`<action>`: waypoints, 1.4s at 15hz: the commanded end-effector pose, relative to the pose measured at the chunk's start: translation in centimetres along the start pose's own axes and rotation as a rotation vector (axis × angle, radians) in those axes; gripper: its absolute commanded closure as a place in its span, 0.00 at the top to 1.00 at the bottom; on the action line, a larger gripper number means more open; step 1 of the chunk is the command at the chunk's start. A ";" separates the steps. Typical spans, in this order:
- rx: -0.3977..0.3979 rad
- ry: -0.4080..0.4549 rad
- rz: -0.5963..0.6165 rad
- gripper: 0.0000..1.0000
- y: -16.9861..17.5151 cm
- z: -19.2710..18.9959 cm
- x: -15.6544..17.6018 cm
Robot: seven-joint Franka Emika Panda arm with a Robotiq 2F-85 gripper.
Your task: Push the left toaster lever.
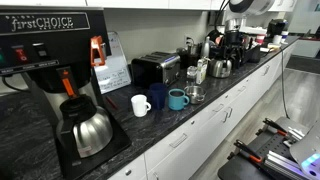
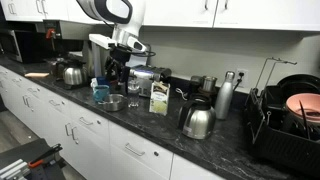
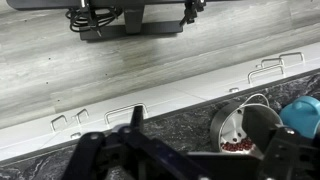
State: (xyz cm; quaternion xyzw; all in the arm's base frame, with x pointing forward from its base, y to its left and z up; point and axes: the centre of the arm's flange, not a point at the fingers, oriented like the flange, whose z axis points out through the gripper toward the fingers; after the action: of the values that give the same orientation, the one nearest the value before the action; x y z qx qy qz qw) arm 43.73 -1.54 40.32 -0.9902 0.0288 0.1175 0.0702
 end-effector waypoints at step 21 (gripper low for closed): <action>-0.107 0.450 -0.348 1.00 -14.6 -2.3 1.9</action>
State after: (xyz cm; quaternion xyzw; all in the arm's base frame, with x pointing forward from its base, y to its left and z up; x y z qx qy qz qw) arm 47.18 12.48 44.07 -0.9837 -0.1331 -0.1176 0.0289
